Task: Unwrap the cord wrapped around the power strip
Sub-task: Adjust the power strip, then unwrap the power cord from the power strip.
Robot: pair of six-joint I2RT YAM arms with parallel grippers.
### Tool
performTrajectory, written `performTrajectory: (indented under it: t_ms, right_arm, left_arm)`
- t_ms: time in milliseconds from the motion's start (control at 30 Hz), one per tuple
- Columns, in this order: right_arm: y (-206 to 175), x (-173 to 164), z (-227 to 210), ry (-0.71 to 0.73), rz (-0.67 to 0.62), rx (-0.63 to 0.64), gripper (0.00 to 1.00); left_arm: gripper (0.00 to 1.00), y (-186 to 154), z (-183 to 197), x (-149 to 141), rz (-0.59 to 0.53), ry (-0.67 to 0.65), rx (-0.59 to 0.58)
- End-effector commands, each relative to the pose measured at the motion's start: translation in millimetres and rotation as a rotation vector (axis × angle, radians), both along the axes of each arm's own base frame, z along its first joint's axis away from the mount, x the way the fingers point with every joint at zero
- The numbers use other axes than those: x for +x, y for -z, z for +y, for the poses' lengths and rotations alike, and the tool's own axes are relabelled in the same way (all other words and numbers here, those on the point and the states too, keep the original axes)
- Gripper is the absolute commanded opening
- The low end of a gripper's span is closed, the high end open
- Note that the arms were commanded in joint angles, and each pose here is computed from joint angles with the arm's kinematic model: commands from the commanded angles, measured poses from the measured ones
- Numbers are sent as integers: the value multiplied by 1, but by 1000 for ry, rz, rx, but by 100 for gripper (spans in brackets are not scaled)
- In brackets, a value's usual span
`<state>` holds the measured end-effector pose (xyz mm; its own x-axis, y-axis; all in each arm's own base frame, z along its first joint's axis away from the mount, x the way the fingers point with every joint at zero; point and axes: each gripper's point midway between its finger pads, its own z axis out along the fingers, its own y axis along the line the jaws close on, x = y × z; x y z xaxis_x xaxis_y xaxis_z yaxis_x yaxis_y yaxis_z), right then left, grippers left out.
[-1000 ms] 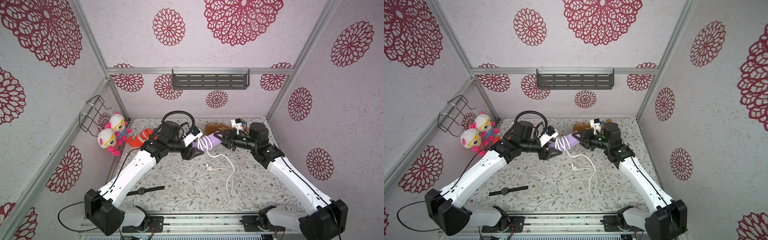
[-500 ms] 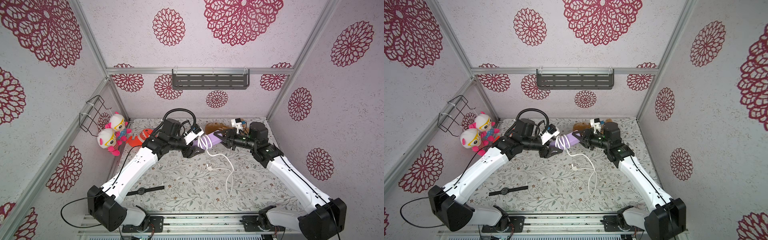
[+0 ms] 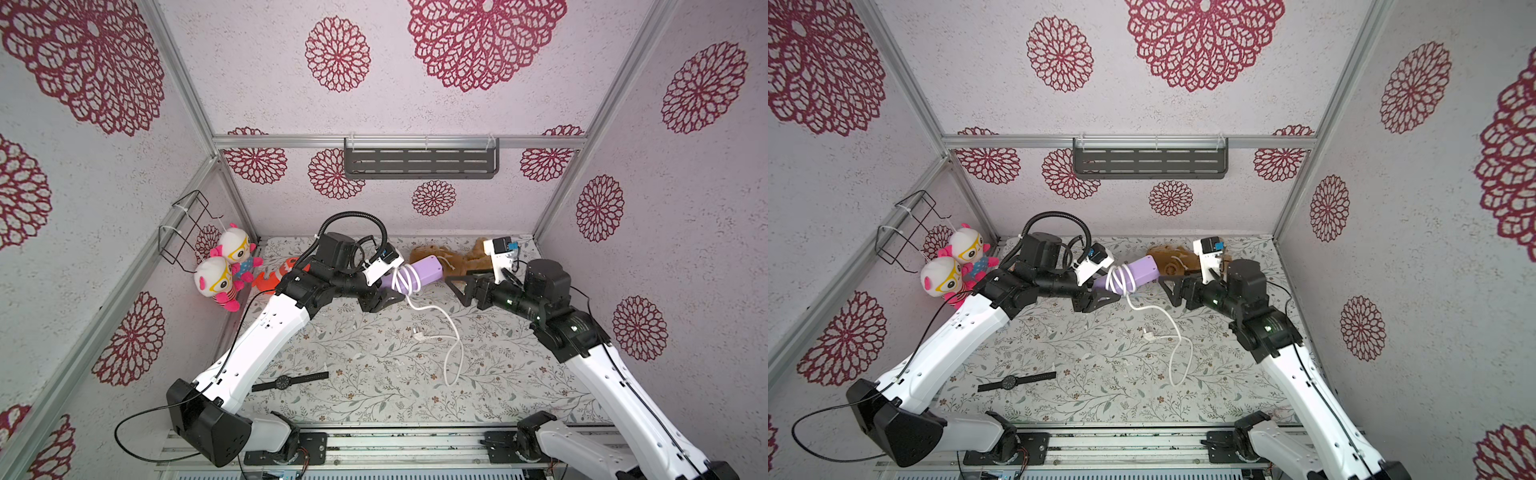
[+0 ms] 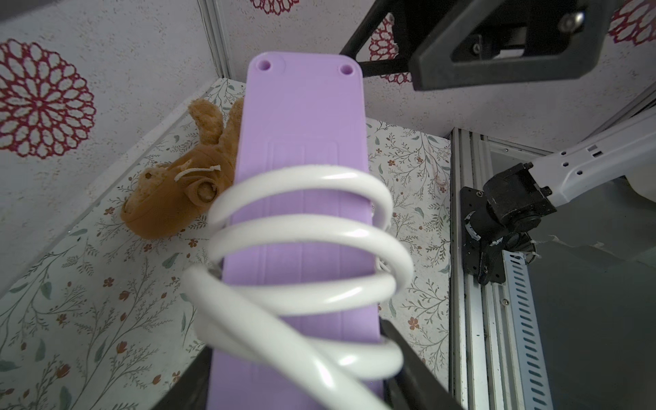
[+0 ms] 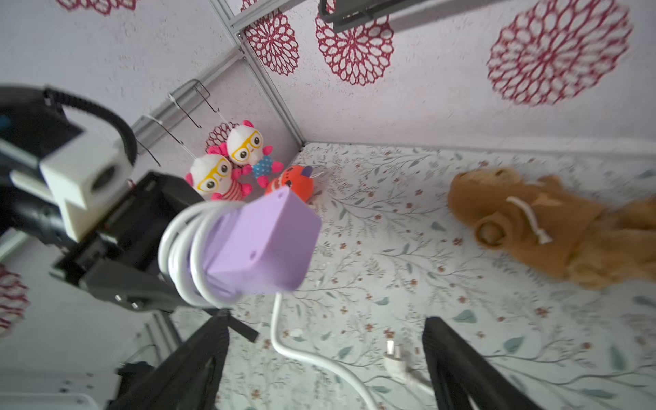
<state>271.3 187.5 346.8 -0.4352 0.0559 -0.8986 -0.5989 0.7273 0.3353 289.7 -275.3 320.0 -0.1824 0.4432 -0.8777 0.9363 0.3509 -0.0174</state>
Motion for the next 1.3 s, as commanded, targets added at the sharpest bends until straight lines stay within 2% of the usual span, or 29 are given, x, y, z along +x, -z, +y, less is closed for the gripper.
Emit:
performTrajectory:
  t_ms: [0, 100, 167, 267, 333, 400, 500, 600, 700, 867, 1033, 1167, 1267]
  right_arm:
    - [48, -9, -14, -64, -186, -334, 86]
    - [56, -2, -10, -68, -331, -378, 84]
    - [52, 3, 2, -95, -365, -331, 83]
    - [64, 1, 28, -198, -284, -238, 81]
    - [88, -1, 40, -255, -217, -231, 79]
    - [107, 6, 44, -240, -164, -239, 73]
    - [106, 28, 41, -128, -140, -186, 55]
    - [86, 41, 39, -57, -183, -109, 36]
    - [66, 56, 30, 28, -218, -43, 1]
    - [34, 82, 14, 131, -246, 54, 0]
    - [-1, 121, 6, 197, -222, 159, 0]
    - [-41, 132, 5, 196, -276, 209, 0]
    - [-71, 122, 4, 171, -333, 198, 0]
  left_arm:
    - [0, -51, 3, -4, -119, 13, -92]
    - [0, -64, 3, -5, -132, 23, -120]
    - [0, -71, 2, -5, -135, 28, -131]
    - [0, -79, 2, -5, -133, 29, -140]
    - [0, -81, 2, -6, -136, 29, -145]
    - [0, -83, 2, -6, -139, 30, -150]
    - [0, -87, 2, -9, -138, 35, -162]
    - [0, -88, 2, -12, -128, 40, -165]
    - [0, -82, 4, -16, -102, 42, -149]
    - [0, -72, 5, -35, -27, 85, -152]
    - [0, -46, 3, -57, 113, 160, -113]
    - [0, -16, 8, -50, 174, 112, -30]
    - [0, 0, 17, -35, 171, 25, 40]
